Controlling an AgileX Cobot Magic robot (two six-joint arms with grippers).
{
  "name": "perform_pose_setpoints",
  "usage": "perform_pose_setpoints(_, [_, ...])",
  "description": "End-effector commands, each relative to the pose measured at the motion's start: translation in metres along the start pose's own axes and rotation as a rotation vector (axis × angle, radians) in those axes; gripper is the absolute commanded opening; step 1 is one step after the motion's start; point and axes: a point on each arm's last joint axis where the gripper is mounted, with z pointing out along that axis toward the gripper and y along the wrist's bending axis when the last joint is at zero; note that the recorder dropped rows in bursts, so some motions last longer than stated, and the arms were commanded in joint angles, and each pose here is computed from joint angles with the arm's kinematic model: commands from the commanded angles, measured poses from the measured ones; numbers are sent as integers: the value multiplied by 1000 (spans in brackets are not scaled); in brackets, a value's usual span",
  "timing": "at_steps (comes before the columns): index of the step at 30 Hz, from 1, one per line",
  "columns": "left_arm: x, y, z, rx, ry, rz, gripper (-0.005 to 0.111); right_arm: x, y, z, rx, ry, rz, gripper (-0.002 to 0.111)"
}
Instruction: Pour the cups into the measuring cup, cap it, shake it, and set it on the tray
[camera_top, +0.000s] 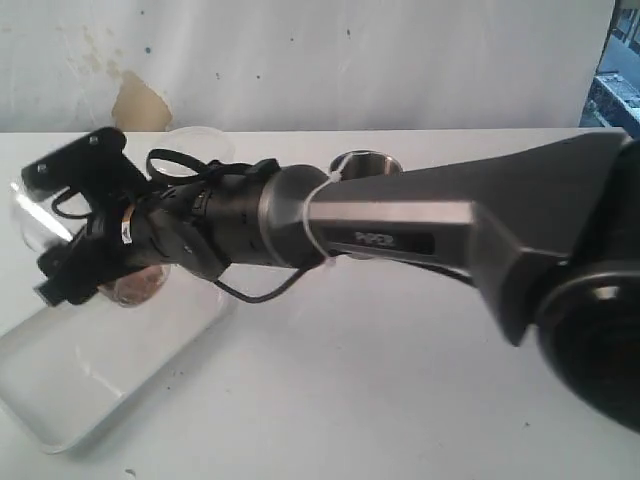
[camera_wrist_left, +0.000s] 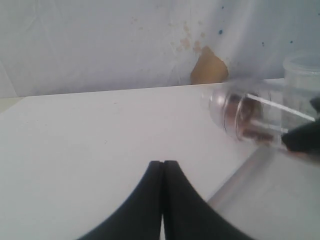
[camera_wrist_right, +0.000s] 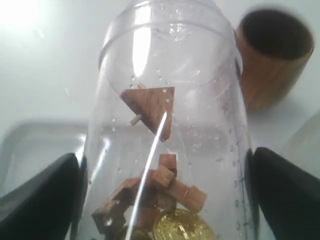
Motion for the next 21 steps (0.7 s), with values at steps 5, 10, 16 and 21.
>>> perform_pose_setpoints(5, [1,0,0,5,-7,5,0,10,-2,-64,-29,-544,109,0])
perform_pose_setpoints(10, [1,0,0,5,-7,5,0,34,1,-92,-136,-902,282,0])
perform_pose_setpoints(16, [1,0,0,5,-7,5,0,38,7,-92,-183,-883,232,0])
perform_pose_setpoints(21, [1,0,0,5,-7,5,0,38,9,-93,-173,-887,163,0])
